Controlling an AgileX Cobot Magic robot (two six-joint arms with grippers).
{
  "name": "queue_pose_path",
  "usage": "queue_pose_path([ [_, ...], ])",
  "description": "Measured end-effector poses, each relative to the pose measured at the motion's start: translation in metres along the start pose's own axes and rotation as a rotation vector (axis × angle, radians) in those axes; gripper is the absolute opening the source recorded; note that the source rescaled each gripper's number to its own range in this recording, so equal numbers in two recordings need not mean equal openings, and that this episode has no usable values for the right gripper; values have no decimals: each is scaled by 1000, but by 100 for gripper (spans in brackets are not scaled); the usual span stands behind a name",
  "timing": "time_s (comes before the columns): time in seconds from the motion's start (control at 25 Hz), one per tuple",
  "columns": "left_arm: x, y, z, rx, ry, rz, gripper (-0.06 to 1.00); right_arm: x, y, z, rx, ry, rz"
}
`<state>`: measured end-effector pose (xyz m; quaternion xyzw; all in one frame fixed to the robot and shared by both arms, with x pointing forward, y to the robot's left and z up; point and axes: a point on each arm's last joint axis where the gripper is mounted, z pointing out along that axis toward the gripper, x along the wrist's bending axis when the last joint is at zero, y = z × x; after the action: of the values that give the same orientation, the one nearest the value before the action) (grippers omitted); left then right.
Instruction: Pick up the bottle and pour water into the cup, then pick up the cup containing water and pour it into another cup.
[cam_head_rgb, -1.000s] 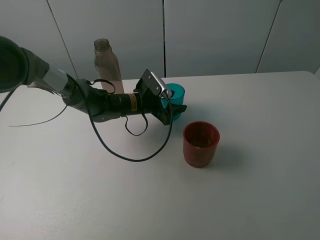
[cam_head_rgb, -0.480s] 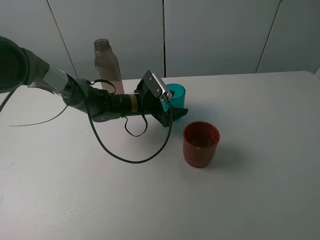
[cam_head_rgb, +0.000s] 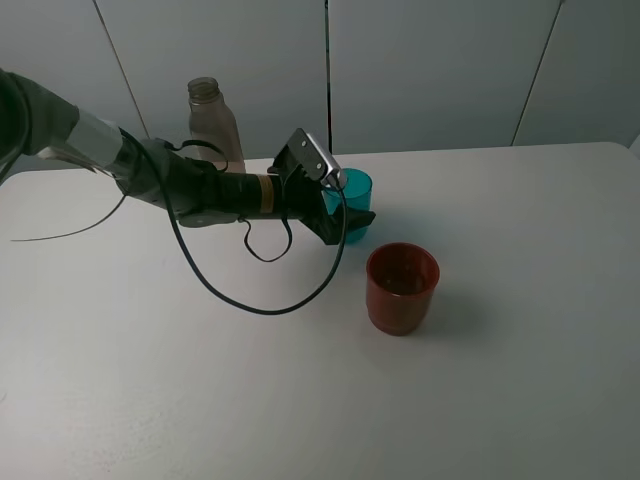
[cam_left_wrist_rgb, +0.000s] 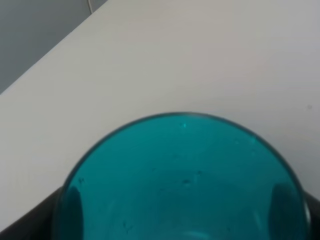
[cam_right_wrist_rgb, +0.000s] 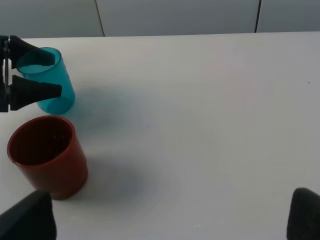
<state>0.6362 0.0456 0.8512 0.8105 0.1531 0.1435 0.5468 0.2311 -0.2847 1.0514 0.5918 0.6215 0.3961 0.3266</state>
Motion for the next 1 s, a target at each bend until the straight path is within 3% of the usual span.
queue_pose_path([
  [0.76,-4,45,-27,-21,0,45,99,0,0,0,0,0,0],
  [1.0,-3,67,-42,11,51,75,99,0,0,0,0,0,0],
])
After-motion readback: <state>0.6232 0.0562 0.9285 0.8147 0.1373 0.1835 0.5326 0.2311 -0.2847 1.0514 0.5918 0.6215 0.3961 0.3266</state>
